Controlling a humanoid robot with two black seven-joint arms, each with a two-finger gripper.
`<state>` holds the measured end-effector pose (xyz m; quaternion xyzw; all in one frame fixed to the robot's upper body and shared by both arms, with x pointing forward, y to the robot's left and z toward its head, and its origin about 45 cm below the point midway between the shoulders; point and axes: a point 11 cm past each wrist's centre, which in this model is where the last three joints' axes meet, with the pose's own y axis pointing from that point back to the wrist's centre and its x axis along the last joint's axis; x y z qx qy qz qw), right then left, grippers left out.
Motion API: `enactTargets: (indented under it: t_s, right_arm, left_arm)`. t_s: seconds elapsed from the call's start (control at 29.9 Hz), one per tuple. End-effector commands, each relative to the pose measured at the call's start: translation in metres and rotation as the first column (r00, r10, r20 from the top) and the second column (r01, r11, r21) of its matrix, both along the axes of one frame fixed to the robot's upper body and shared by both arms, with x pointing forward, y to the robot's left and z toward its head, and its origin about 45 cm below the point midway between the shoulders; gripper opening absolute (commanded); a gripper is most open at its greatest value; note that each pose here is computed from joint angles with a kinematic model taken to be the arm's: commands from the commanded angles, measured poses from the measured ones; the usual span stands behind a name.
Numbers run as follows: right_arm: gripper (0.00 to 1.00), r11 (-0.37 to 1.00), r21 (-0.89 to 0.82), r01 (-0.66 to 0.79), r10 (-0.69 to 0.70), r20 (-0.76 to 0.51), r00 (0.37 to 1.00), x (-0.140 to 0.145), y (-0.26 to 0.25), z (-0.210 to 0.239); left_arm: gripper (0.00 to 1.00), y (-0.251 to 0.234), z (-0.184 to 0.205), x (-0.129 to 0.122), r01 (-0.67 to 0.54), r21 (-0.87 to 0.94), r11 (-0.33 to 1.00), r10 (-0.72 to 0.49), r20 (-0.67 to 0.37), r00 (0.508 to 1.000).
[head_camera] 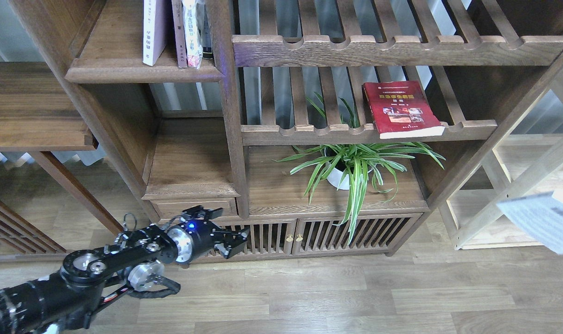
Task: Organize books on shelf
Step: 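Reach both grippers down to the white book on the floor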
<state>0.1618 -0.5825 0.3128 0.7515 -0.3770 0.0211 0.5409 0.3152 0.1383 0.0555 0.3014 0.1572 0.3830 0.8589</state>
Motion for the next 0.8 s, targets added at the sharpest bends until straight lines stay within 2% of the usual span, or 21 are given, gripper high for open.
enactTargets:
  t_s: [0.0, 0.13, 0.23, 0.4, 0.6, 0.77]
  right_arm:
    - [0.01, 1.000, -0.005, 0.005, -0.005, -0.064, 0.998, -0.014, -0.002, -0.014]
    - [0.01, 1.000, -0.005, 0.012, -0.013, -0.139, 0.990, -0.033, -0.003, -0.029]
    - [0.01, 1.000, -0.027, 0.012, -0.016, -0.139, 0.990, -0.037, -0.006, -0.035]
    - [0.01, 0.986, -0.065, -0.152, 0.141, -0.151, 0.978, 0.002, 0.019, -0.061]
    - [0.01, 0.927, -0.045, -0.372, 0.358, -0.183, 0.916, 0.036, 0.072, -0.114]
    - [0.01, 0.873, 0.038, -0.486, 0.486, -0.155, 0.860, 0.057, 0.127, -0.153]
  left_arm:
    - [0.87, -0.022, 0.008, 0.001, 0.046, -0.035, 0.998, -0.046, 0.013, 0.999]
    - [0.87, -0.040, 0.011, -0.003, 0.080, -0.070, 0.994, -0.080, 0.006, 0.997]
    - [0.88, -0.049, 0.011, -0.007, 0.099, -0.088, 0.991, -0.100, -0.003, 0.995]
    - [0.97, -0.056, 0.014, -0.009, 0.106, -0.131, 0.986, -0.109, -0.023, 0.994]
    - [0.98, -0.050, 0.010, -0.012, 0.097, -0.155, 0.983, -0.107, -0.058, 0.993]
    - [0.98, -0.049, 0.008, -0.020, 0.160, -0.183, 0.970, -0.177, -0.078, 0.981]
